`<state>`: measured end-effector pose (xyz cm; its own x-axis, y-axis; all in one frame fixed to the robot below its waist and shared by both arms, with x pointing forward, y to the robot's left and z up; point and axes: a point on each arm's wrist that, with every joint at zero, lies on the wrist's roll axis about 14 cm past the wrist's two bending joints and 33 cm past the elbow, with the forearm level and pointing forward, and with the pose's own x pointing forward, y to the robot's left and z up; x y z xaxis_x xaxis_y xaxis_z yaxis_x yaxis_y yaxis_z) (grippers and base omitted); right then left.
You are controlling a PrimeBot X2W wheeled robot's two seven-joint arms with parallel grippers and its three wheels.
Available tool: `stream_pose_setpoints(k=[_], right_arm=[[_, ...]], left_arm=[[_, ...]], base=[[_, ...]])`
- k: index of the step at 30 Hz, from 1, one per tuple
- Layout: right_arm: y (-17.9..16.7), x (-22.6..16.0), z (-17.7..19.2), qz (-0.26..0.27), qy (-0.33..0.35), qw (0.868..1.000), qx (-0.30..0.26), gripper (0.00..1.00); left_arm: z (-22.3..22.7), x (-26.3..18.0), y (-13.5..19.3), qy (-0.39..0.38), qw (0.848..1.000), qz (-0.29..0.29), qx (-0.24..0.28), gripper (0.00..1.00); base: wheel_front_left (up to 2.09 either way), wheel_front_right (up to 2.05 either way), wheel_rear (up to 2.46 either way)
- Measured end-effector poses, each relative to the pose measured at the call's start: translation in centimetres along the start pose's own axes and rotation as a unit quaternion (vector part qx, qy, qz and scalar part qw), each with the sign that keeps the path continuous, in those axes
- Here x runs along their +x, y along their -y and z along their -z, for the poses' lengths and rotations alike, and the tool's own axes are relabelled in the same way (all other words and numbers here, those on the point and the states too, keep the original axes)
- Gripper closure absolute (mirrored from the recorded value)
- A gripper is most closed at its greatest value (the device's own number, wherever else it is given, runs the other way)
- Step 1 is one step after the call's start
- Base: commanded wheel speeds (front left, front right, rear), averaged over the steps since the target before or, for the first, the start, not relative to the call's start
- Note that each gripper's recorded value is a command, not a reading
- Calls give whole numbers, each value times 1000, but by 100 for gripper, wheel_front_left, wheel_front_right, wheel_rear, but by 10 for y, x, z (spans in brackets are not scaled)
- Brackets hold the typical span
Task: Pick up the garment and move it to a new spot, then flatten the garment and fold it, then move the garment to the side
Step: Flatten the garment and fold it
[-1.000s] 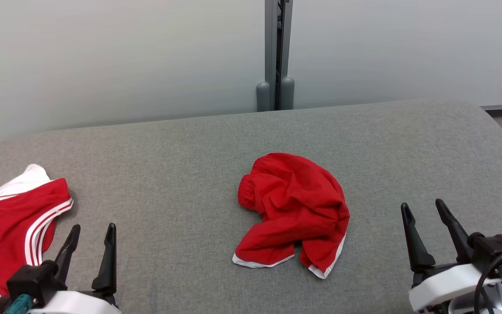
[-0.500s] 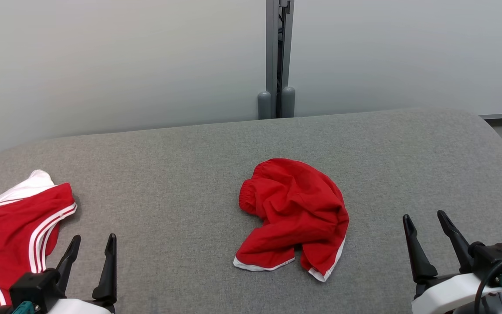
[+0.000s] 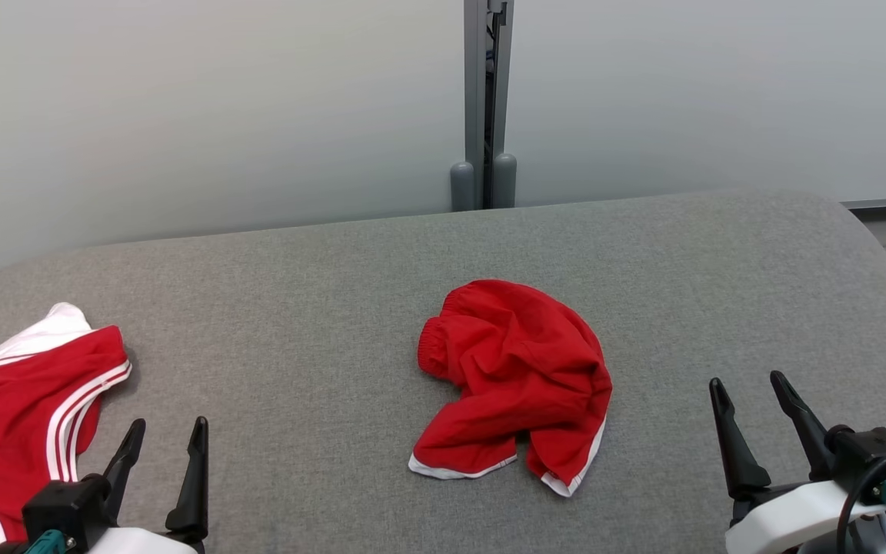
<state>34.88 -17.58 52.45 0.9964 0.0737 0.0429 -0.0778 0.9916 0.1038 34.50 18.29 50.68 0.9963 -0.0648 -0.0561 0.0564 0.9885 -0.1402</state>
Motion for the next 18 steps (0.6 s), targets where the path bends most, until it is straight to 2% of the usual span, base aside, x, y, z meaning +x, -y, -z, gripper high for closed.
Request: stream_pose_setpoints(k=[18], right_arm=[[1,1,2,1,-3,1000,2,0]], left_arm=[[4,1,2,-8,1000,1,1,0]], base=[[0,0,0]])
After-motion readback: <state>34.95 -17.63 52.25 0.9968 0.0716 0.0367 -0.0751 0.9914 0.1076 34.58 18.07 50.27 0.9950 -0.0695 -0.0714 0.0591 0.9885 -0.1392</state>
